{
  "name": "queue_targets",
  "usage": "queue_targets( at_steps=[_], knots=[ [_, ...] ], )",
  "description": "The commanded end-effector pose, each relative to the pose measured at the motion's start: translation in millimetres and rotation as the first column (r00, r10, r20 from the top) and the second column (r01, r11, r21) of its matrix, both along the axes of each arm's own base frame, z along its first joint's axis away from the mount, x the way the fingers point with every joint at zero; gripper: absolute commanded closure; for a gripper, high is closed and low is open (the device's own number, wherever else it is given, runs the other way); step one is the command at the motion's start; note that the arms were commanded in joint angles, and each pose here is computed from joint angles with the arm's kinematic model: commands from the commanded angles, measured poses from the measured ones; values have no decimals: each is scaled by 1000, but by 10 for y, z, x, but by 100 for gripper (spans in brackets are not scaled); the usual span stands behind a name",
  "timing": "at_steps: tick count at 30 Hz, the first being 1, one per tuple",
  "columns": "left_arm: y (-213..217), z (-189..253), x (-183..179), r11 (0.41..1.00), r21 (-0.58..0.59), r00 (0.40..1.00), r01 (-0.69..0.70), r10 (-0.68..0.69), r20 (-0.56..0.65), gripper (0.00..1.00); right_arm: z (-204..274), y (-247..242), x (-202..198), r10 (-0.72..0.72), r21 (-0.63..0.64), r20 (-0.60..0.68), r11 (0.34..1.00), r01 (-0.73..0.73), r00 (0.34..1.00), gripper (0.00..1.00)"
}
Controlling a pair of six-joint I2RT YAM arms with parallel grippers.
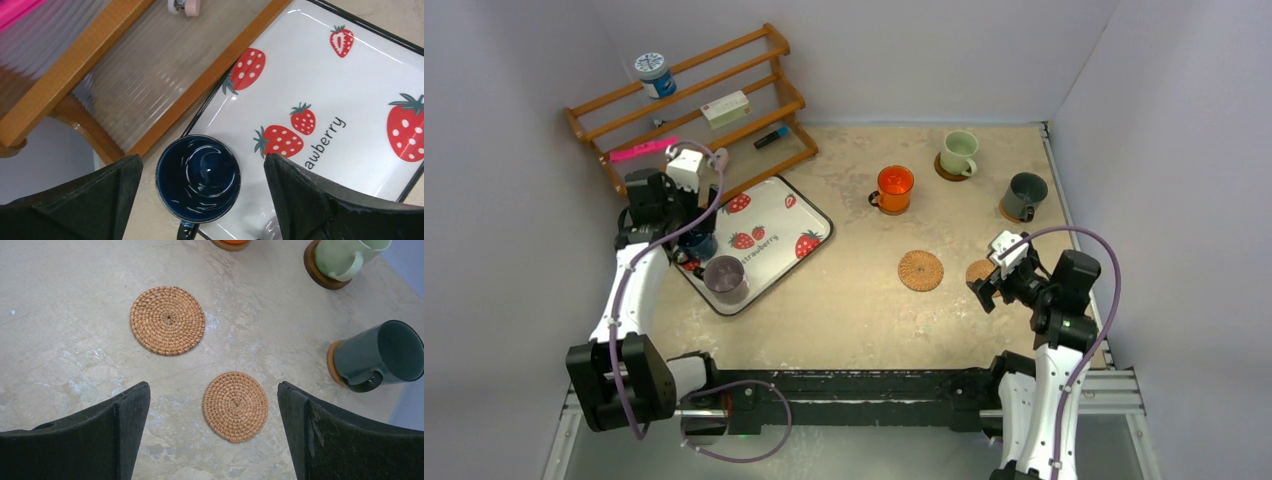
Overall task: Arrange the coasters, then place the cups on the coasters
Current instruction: Move the cup to the tray.
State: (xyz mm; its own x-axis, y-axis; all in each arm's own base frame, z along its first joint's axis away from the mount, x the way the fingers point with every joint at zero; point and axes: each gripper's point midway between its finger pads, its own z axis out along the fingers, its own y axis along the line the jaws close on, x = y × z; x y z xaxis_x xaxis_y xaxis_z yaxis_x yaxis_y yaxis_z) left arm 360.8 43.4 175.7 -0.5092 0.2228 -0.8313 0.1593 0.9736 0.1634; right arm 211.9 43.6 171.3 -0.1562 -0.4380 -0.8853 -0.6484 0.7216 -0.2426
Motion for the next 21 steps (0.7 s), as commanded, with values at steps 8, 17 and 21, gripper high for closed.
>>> queue_targets(
  at_steps=[8, 17, 21],
  knots=[
    [474, -47, -202, 999, -41, 1000, -7, 6, -11, 0, -37, 29, 10, 13, 27, -17, 1000, -12, 1000, 1],
    [658, -349, -417, 990, -120, 993, 72, -83, -83, 0, -43, -13, 61, -14, 35, -37, 999, 15, 999, 1],
    [677, -515, -456, 988, -113, 986, 103, -117, -122, 0, -44, -21, 63, -20, 33, -35, 999, 21, 999, 1]
  ],
)
